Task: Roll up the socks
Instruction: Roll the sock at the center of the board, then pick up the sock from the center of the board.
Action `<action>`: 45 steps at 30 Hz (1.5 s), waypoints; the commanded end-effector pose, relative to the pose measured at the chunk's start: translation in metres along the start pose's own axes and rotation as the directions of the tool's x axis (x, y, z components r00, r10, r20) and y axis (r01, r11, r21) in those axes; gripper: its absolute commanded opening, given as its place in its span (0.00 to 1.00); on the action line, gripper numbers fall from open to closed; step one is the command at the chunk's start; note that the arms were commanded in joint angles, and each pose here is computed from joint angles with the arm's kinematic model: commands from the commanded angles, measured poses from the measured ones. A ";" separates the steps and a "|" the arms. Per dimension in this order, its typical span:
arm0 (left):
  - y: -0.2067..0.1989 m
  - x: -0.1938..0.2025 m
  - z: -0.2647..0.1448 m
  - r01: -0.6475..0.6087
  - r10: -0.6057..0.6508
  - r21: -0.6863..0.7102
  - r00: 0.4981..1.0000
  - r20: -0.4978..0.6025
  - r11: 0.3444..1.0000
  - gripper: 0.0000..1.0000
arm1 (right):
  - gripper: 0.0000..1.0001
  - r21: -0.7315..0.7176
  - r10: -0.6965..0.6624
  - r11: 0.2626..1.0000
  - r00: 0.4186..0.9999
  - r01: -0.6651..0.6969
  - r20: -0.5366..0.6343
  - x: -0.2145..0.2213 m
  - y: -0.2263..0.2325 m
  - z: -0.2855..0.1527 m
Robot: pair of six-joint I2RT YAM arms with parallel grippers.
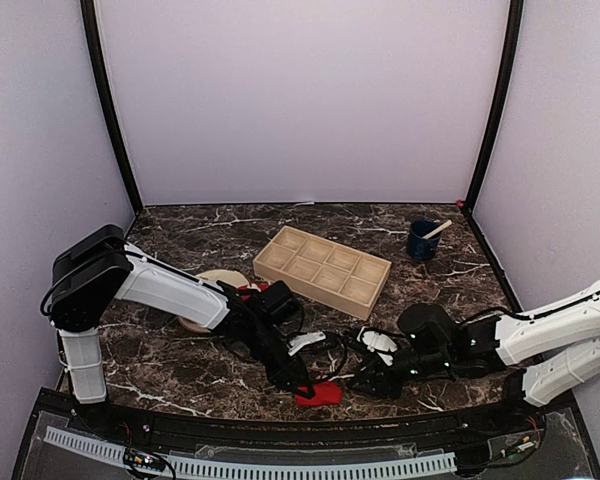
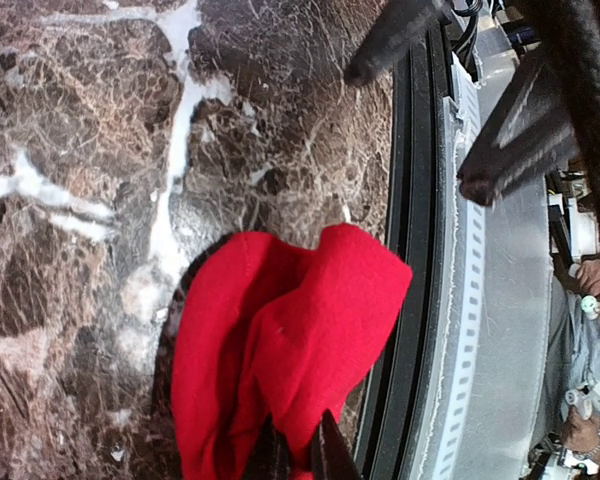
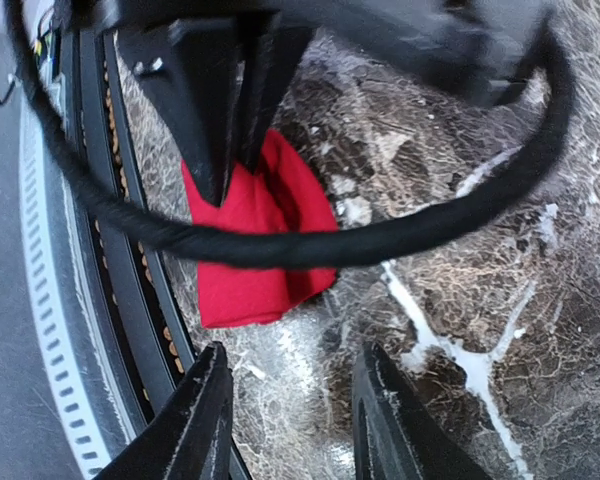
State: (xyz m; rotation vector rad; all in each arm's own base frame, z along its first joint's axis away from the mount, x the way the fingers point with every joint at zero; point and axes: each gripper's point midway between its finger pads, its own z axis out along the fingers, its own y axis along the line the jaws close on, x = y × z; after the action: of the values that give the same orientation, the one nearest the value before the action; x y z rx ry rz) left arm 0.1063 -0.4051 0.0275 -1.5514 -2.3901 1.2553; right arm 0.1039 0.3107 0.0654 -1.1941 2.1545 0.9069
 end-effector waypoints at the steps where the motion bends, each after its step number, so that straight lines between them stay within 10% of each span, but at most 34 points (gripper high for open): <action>1: 0.006 0.026 0.004 0.109 -0.107 0.018 0.990 -0.095 0.994 0.00 | 0.39 0.066 -0.135 0.989 0.991 0.135 -0.006 0.000 0.006 0.004; 29: 0.006 0.038 0.009 0.154 -0.143 0.085 0.982 -0.125 0.984 0.00 | 0.48 0.063 -0.427 0.897 0.894 0.438 -0.137 0.000 0.043 0.049; 45: 0.005 0.039 0.009 0.167 -0.152 0.108 0.979 -0.132 0.980 0.00 | 0.36 0.040 -0.452 0.884 0.874 0.465 -0.178 0.009 0.042 0.064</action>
State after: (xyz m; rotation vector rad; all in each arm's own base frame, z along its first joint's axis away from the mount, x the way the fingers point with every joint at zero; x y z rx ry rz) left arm 0.0945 -0.3985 0.0261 -1.4062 -2.2481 1.3398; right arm 0.0732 0.3576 0.0237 -1.6840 1.9142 0.4950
